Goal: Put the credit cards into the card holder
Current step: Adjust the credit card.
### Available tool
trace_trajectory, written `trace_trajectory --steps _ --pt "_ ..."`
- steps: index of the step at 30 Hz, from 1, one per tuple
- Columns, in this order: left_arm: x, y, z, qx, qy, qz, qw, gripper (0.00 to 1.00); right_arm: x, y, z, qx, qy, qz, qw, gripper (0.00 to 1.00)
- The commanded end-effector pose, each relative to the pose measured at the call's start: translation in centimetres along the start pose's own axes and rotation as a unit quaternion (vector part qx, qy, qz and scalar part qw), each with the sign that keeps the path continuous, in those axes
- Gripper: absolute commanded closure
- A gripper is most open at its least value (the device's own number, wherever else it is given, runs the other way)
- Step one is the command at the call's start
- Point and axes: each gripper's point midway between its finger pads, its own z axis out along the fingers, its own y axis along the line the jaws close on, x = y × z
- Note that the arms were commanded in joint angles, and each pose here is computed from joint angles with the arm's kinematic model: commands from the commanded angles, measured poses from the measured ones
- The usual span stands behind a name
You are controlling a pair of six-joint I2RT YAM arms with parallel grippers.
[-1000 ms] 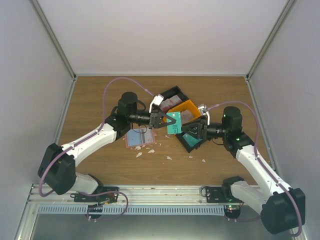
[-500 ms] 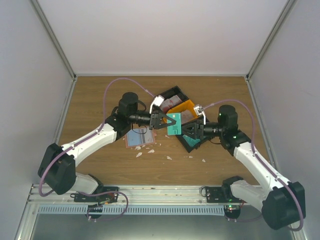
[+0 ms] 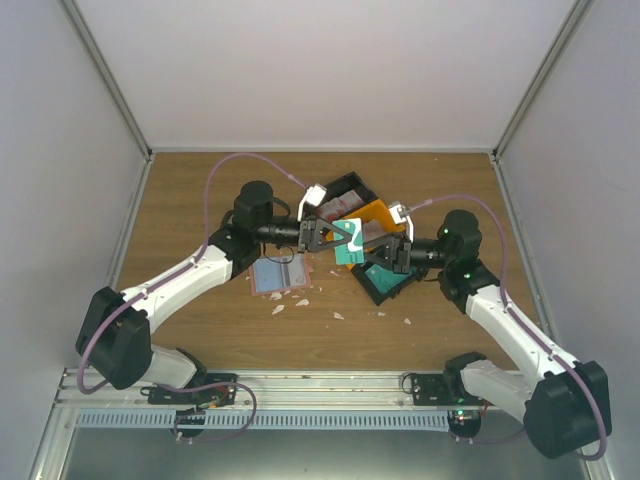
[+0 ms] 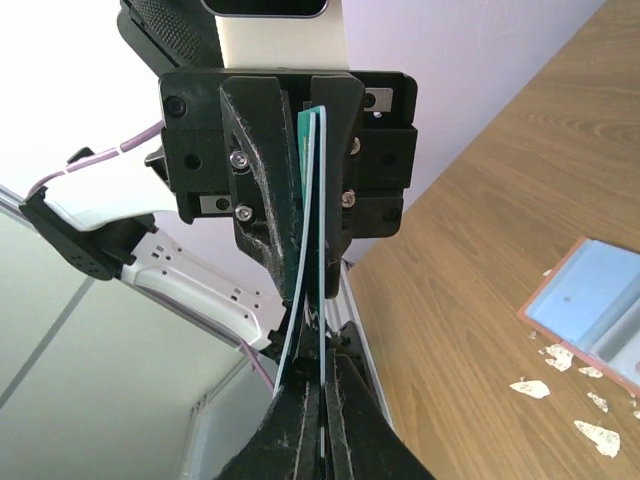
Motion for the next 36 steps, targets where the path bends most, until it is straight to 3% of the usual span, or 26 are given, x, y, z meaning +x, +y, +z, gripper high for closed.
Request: trace_trajectory --steps 1,8,18,26,32,36 --pt "-0.6 0.6 -0.3 -0.006 -0.003 -0.025 1.0 0.97 -1.7 1.4 0.0 -0.006 -0.026 -0.006 1.0 0.99" --pt "-0.5 2.9 -1.4 -0.024 -0.009 -0.076 0.997 0.93 -3.5 1.1 0.0 0.014 -0.058 0.068 0.996 0.99" --pt "0.1 4.4 -2.8 -0.019 -0.012 -0.115 0.993 0.88 -4.6 0.0 0.1 0.047 -0.065 0.109 0.991 1.0" --pt "0.7 5.7 -4.3 -0.045 -0.023 -0.123 0.991 1.0 -4.9 -2.2 -0.5 0.094 -0.082 0.108 0.986 0.99" --pt "2.6 8.6 -7.3 -0.134 -0.04 -0.135 0.981 1.0 -4.6 -5.5 -1.1 0.153 -0.087 0.103 0.979 0.99" --pt "4.7 12.3 -11.2 -0.276 -0.06 -0.146 0.948 1.0 -3.0 -8.4 -0.3 0.185 -0.062 0.111 0.974 1.0"
